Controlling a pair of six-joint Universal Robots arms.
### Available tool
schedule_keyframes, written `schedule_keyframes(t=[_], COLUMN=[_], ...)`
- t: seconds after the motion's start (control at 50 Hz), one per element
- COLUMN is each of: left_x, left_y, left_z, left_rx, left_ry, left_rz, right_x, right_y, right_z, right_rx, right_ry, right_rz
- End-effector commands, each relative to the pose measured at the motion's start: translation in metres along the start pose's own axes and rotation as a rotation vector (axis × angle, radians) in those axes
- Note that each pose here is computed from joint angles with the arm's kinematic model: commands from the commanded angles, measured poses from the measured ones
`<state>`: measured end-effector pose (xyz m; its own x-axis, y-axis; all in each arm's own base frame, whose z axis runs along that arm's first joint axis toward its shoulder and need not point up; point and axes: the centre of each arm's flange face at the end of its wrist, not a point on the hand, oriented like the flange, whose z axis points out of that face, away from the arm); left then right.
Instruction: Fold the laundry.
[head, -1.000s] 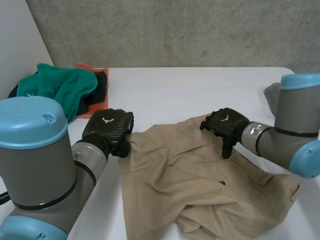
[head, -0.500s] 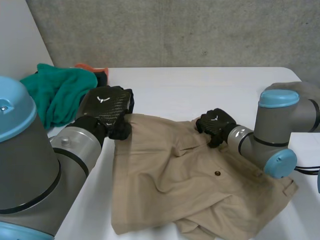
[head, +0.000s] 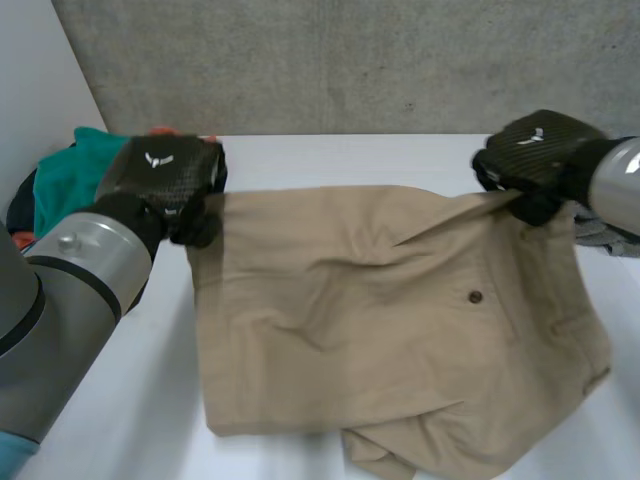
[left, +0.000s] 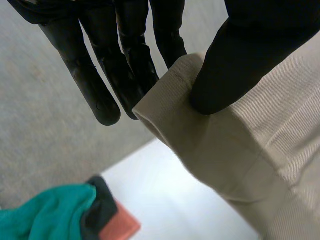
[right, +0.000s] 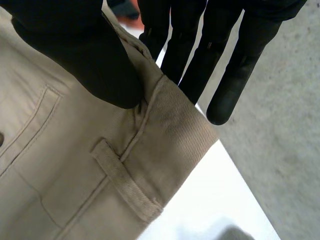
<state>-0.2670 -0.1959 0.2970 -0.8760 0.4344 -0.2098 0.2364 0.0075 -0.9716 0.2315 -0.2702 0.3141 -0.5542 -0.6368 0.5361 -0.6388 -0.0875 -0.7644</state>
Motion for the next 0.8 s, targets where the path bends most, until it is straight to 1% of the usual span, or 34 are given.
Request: schedule_keyframes(t=[0.02, 0.08, 0.1, 0.16, 0.18, 0.24, 0.26, 0.32, 0.34, 0.36, 0.4, 0.42, 0.46, 0.54, 0.62, 0.7, 0.72, 0.78, 0.8], left_x=[0.003, 0.006, 0.006, 0.003, -0.002, -0.012, -0.019, -0.027, -0.031, -0.034, -0.038, -0.041, -0.044, -0.047, -0.041, -0.035, -0.031, -0.025, -0.02], left_y=[0.055, 0.066, 0.066, 0.06, 0.046, 0.014, -0.017, -0.064, -0.09, -0.101, -0.125, -0.145, -0.158, -0.166, -0.152, -0.116, -0.098, -0.07, -0.047], left_z=[0.026, 0.043, 0.058, 0.087, 0.107, 0.132, 0.142, 0.149, 0.149, 0.147, 0.14, 0.131, 0.124, 0.119, 0.122, 0.132, 0.135, 0.139, 0.143], left_rx=[-0.207, -0.232, -0.215, -0.152, -0.069, 0.105, 0.255, 0.502, 0.65, 0.72, 0.852, 0.963, 1.034, 1.056, 1.003, 0.891, 0.84, 0.762, 0.698], left_ry=[0.091, 0.103, 0.099, 0.067, 0.032, -0.033, -0.081, -0.149, -0.187, -0.206, -0.239, -0.263, -0.286, -0.298, -0.273, -0.237, -0.221, -0.191, -0.17], left_rz=[0.172, 0.194, 0.202, 0.203, 0.198, 0.192, 0.187, 0.174, 0.168, 0.166, 0.162, 0.159, 0.155, 0.15, 0.152, 0.162, 0.166, 0.172, 0.174], right_x=[-0.003, -0.01, -0.011, -0.007, -0.003, 0.013, 0.03, 0.058, 0.076, 0.085, 0.097, 0.105, 0.108, 0.108, 0.099, 0.081, 0.072, 0.057, 0.046], right_y=[0.016, 0.028, 0.031, 0.026, 0.02, 0.001, -0.017, -0.048, -0.068, -0.079, -0.098, -0.111, -0.12, -0.12, -0.109, -0.087, -0.074, -0.051, -0.033], right_z=[-0.004, 0.013, 0.026, 0.045, 0.057, 0.072, 0.077, 0.077, 0.071, 0.065, 0.051, 0.039, 0.031, 0.03, 0.038, 0.059, 0.072, 0.093, 0.107], right_rx=[-0.117, -0.145, -0.143, -0.102, -0.058, 0.045, 0.143, 0.328, 0.461, 0.529, 0.65, 0.743, 0.8, 0.802, 0.745, 0.669, 0.632, 0.569, 0.523], right_ry=[-0.062, -0.107, -0.114, -0.075, -0.021, 0.116, 0.237, 0.425, 0.543, 0.597, 0.681, 0.743, 0.777, 0.777, 0.729, 0.646, 0.607, 0.549, 0.51], right_rz=[-0.048, -0.033, -0.032, -0.048, -0.055, -0.063, -0.063, -0.055, -0.049, -0.046, -0.047, -0.059, -0.071, -0.073, -0.056, -0.033, -0.026, -0.011, 0.001])
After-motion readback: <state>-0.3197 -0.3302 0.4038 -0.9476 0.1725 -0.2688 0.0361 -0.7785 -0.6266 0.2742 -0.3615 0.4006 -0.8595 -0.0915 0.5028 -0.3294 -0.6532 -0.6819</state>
